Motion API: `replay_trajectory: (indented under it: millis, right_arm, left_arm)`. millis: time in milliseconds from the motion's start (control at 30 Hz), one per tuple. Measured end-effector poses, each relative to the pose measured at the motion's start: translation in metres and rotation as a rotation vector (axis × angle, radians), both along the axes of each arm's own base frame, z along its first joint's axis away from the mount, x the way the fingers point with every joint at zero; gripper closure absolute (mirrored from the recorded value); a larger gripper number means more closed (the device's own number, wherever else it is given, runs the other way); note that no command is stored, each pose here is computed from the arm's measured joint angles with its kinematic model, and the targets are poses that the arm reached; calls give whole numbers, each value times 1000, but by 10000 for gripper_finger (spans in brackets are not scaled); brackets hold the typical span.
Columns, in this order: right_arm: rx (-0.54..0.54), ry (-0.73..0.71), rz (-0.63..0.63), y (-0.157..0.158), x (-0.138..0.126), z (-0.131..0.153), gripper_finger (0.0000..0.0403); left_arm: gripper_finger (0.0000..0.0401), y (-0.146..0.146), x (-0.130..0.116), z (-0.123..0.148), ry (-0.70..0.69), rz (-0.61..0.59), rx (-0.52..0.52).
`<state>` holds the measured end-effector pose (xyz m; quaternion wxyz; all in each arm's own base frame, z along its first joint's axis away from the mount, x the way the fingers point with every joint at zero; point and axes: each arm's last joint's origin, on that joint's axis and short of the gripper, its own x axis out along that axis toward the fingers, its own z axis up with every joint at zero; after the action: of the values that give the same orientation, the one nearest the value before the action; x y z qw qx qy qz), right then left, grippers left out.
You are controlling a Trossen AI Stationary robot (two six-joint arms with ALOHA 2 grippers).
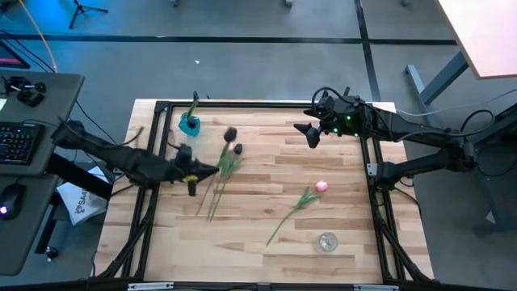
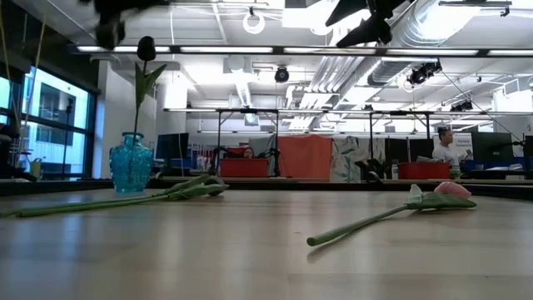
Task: Sort flowers into vase by color
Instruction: Put the top black flower into the blue vase
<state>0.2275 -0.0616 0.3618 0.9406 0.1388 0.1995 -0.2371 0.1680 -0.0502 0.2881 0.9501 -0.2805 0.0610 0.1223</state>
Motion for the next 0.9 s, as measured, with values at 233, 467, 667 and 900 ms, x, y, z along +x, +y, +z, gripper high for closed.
replay_trajectory:
  millis: [233, 467, 667, 900]
  right_arm:
    - [-4, -29, -2, 0, 1, 2, 82]
    - [6, -39, -8, 0, 1, 3, 82]
    - [19, -49, -23, -1, 1, 3, 82]
    - [10, -48, -35, -1, 1, 3, 82]
  left_arm:
    - [401, 18, -14, 92, -178, 276, 444]
    - [401, 49, -48, 176, -246, 442, 879]
    - [401, 75, -75, 176, -83, 707, 952]
    - [401, 98, -81, 111, 19, 855, 860]
